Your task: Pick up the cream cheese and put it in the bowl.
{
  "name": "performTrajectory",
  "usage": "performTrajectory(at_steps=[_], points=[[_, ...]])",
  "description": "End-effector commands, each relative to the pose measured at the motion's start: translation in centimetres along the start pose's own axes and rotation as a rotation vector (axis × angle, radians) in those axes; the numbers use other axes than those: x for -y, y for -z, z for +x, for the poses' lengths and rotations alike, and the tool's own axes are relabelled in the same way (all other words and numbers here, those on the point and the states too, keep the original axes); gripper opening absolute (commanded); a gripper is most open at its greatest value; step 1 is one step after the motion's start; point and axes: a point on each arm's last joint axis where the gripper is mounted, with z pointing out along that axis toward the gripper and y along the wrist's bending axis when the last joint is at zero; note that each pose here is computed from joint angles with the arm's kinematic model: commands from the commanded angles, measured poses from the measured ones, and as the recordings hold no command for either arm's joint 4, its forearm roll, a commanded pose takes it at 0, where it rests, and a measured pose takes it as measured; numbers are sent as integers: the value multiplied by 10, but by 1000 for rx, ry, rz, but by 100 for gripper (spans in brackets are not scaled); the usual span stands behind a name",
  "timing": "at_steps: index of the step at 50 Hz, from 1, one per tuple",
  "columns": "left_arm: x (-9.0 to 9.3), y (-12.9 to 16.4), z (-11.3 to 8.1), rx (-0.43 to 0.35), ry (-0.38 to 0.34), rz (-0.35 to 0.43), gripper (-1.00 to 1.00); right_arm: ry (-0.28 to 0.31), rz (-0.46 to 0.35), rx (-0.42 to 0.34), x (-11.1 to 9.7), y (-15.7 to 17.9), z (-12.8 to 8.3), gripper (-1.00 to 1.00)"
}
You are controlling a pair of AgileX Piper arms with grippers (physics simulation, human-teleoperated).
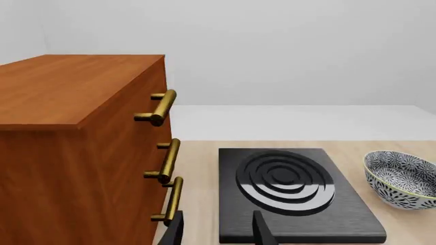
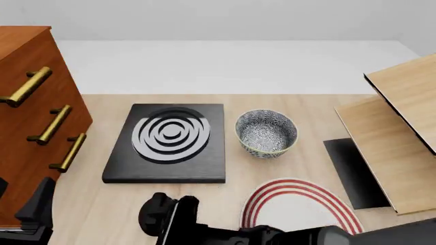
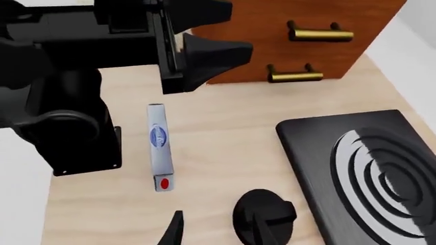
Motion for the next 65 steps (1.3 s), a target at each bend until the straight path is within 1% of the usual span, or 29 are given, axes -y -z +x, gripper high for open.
performTrajectory(at_steps=[1, 7, 23, 30, 44, 65], points=[[0, 0, 0, 0, 0, 0, 100, 0, -57, -16, -22, -35, 0, 100], [0, 0, 0, 0, 0, 0, 100, 2, -70, -23, -27, -46, 1, 100], [0, 0, 0, 0, 0, 0, 100, -20, -94, -46, -40, -74, 10, 100], [0, 0, 0, 0, 0, 0, 100, -23, -92, -58, -40, -83, 17, 100], [0, 0, 0, 0, 0, 0, 100, -42, -108, -50, -49, -89, 16, 100], [0, 0, 0, 0, 0, 0, 100, -41, -133, -47, -61, -100, 15, 100]])
